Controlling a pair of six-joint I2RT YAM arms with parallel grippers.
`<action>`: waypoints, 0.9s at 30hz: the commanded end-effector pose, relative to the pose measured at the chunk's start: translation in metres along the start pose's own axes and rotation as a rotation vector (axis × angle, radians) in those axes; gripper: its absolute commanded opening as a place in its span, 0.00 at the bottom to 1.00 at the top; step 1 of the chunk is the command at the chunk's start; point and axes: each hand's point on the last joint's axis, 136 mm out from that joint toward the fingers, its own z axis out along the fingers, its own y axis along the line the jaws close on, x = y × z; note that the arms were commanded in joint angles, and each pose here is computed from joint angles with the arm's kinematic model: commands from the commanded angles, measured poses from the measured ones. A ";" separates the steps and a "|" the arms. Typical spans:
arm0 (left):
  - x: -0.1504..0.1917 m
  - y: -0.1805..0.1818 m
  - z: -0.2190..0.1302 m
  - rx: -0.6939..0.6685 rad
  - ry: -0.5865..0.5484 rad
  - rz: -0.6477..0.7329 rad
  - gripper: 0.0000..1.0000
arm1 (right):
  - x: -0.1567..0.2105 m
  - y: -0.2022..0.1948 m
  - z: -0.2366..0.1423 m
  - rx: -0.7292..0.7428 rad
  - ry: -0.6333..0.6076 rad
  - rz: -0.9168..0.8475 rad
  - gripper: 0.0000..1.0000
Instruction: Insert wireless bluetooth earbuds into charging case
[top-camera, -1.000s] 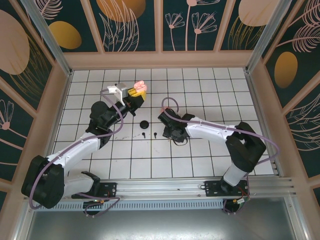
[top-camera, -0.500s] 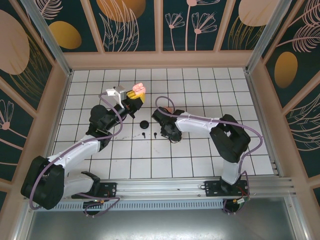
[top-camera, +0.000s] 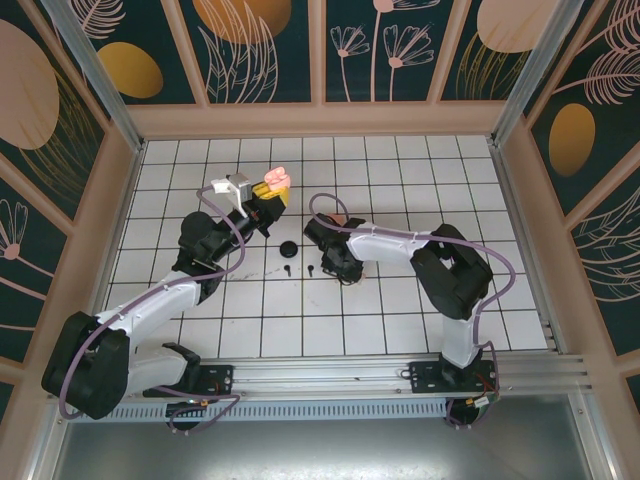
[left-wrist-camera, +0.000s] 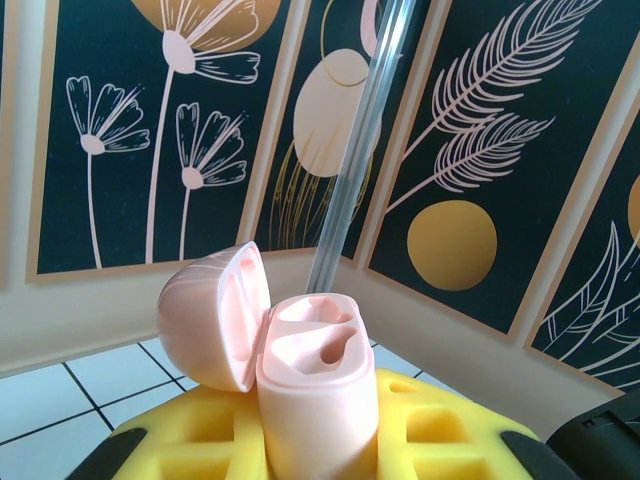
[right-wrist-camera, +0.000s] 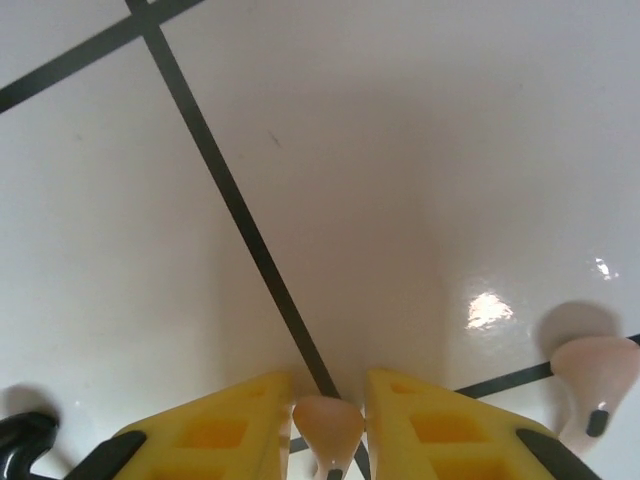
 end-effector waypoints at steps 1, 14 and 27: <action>-0.019 -0.007 -0.004 0.020 -0.067 0.017 0.00 | 0.001 0.002 0.005 0.002 0.020 -0.017 0.25; -0.017 -0.008 -0.004 0.027 -0.063 0.006 0.00 | 0.002 0.002 0.005 -0.017 0.020 -0.110 0.14; -0.015 -0.006 -0.005 0.017 -0.052 0.008 0.00 | 0.011 0.004 0.001 -0.027 0.029 -0.142 0.33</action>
